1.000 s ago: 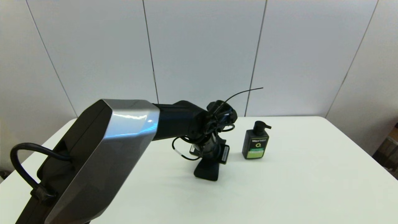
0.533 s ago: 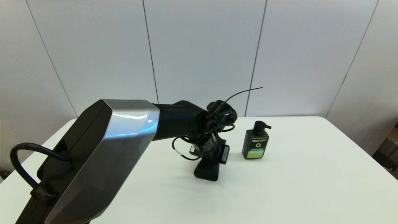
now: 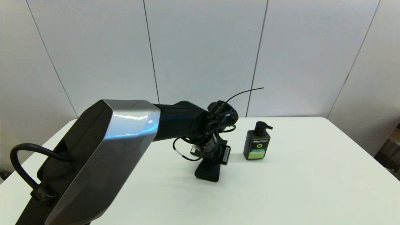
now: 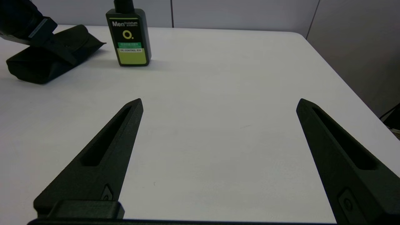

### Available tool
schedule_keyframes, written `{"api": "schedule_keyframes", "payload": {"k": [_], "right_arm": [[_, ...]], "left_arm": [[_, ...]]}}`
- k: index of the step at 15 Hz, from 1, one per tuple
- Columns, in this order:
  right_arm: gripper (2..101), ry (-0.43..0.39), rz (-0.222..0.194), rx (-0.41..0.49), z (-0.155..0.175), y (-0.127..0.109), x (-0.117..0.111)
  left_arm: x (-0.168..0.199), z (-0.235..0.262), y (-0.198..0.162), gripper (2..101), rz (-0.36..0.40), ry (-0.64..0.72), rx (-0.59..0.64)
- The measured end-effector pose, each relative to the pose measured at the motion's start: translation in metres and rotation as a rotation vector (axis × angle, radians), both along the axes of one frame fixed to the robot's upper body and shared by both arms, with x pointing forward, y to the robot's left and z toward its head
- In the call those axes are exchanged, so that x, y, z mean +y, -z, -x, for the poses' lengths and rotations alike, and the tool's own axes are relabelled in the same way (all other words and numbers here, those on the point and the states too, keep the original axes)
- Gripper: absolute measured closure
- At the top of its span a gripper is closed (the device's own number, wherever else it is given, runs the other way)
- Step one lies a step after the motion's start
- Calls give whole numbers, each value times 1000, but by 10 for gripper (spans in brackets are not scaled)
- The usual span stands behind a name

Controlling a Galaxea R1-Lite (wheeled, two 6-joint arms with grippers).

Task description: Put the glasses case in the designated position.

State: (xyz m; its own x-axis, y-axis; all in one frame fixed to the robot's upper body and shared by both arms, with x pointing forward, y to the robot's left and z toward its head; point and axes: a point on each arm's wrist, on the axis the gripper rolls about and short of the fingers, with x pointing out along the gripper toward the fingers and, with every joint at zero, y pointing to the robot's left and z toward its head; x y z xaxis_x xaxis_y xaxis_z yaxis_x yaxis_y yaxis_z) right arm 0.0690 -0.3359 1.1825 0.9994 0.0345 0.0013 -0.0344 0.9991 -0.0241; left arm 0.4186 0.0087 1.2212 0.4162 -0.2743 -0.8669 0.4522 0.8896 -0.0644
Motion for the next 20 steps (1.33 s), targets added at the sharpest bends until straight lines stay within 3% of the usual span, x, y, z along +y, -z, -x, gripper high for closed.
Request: {"api": "schedule_keyframes", "payload": {"k": [4,8,12,20], "right_arm": [[50,0,0,0,0,0,0],[50,0,0,0,0,0,0],[50,0,0,0,0,0,0],[50,0,0,0,0,0,0]], "left_arm": [[0,0,0,594,2,-3,0],[1,-1,1,385,1,0,4],[0,-1,1,255,1,0,3],[7,-6,-1,135,-2,-6,0]]}}
